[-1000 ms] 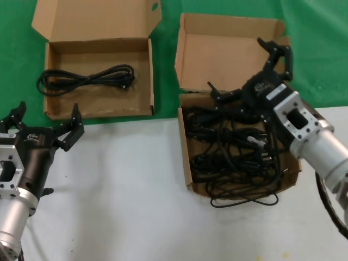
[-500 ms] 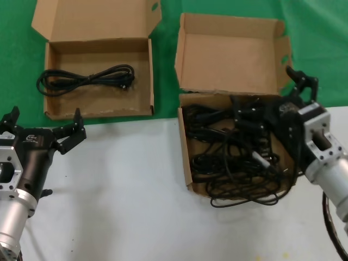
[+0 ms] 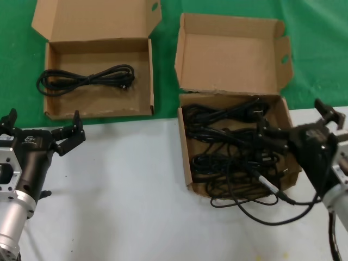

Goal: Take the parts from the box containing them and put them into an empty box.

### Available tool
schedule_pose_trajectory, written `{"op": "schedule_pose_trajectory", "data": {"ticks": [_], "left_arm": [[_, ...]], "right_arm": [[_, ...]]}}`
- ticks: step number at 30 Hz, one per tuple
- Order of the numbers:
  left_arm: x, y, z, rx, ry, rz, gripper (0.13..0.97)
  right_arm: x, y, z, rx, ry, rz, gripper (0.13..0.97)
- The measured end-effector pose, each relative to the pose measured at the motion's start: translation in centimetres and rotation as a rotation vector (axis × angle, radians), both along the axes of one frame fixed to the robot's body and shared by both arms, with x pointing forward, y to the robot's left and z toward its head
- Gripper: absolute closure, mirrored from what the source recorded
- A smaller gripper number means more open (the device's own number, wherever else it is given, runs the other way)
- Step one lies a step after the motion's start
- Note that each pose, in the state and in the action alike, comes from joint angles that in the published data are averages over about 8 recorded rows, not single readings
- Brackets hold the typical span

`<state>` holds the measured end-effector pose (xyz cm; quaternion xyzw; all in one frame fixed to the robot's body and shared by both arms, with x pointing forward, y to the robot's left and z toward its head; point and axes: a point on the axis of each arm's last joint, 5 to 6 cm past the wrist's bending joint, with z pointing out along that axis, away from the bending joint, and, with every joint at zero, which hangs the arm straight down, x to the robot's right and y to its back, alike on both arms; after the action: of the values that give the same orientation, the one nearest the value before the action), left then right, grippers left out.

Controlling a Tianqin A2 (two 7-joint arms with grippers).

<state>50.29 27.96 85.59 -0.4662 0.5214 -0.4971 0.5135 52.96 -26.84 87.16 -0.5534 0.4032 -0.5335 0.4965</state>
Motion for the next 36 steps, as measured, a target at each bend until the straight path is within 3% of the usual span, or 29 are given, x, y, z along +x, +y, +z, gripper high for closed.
{"op": "schedule_pose_trajectory", "data": {"ticks": [9, 36], "left_arm": [[-0.04, 0.06, -0.06, -0.001, 0.002, 0.002, 0.132], [-0.04, 0.06, -0.06, -0.001, 0.002, 0.002, 0.132]], "right_arm": [[-1.5, -0.8, -1.1, 0.081, 0.036, -0.053, 0.130], [-1.5, -0.8, -1.2, 0.084, 0.037, -0.055, 0.130]]}}
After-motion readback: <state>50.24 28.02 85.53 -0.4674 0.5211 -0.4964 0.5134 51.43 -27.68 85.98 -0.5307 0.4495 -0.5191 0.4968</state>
